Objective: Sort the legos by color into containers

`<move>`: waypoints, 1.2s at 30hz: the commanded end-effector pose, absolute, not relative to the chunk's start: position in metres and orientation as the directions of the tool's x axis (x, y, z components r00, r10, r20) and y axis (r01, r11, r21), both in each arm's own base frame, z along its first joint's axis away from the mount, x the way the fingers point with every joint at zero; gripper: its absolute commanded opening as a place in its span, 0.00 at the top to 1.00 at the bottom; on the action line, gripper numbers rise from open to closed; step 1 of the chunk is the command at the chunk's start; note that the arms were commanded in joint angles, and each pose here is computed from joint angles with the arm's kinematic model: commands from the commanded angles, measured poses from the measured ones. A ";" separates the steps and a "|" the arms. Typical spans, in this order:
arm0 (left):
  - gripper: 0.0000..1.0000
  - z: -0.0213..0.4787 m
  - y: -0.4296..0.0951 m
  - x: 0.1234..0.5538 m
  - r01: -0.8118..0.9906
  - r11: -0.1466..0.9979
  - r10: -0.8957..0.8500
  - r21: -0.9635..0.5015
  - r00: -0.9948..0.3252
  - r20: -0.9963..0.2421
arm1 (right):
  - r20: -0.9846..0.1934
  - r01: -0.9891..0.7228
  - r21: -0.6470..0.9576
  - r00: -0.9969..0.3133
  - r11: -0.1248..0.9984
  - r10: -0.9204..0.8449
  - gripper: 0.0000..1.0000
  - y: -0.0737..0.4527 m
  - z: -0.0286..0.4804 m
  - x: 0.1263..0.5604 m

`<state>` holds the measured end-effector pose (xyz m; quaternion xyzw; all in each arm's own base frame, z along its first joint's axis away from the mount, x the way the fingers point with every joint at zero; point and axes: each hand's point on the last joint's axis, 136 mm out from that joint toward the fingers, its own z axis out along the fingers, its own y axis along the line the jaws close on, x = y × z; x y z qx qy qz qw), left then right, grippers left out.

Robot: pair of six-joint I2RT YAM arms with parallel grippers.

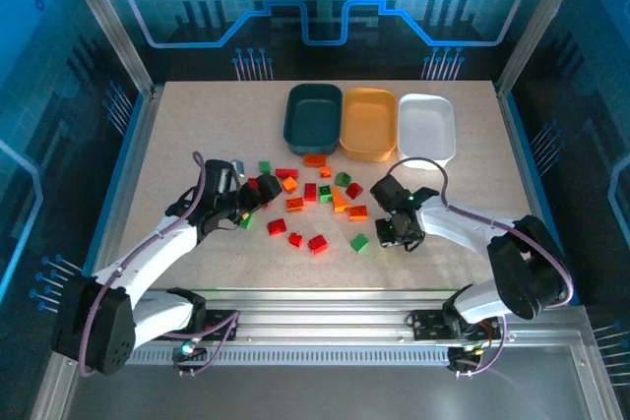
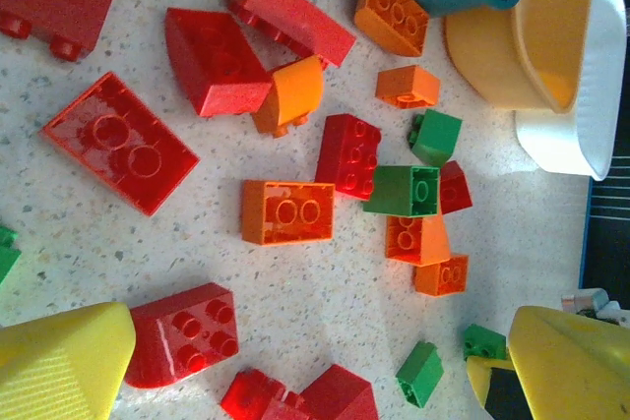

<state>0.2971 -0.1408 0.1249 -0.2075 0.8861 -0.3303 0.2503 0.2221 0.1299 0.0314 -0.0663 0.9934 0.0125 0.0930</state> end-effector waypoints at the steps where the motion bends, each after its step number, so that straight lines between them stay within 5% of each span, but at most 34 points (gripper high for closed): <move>1: 0.01 0.137 -0.156 0.300 -0.173 0.679 -0.507 -0.713 -0.813 -0.285 | -0.310 -0.111 0.007 -0.945 0.994 -0.104 0.81 0.131 0.062 0.256; 9: 0.01 0.148 -0.226 0.302 -0.025 0.670 -0.345 -0.742 -0.896 -0.280 | -0.478 0.095 0.055 -0.871 0.994 0.110 0.80 0.078 0.125 0.366; 19: 0.01 0.148 -0.293 0.300 0.057 0.577 -0.202 -0.815 -0.956 -0.211 | -0.345 0.194 0.111 -0.912 0.975 0.221 0.79 0.027 0.092 0.481; 24: 0.01 0.141 -0.296 0.298 0.055 0.578 -0.179 -0.814 -0.965 -0.192 | -0.332 0.217 0.120 -0.911 0.969 0.245 0.74 0.012 0.084 0.504; 27: 0.01 0.139 -0.299 0.298 0.052 0.576 -0.170 -0.816 -0.969 -0.181 | -0.332 0.220 0.112 -0.911 0.969 0.245 0.51 0.008 0.087 0.509; 29: 0.01 0.142 -0.300 0.300 0.060 0.573 -0.169 -0.818 -0.967 -0.189 | -0.350 0.221 0.101 -0.905 0.970 0.243 0.44 0.005 0.095 0.508; 36: 0.01 0.151 -0.280 0.313 0.072 0.635 -0.212 -0.769 -0.941 -0.263 | -0.509 0.214 0.140 -0.822 0.967 0.256 0.42 0.025 0.166 0.464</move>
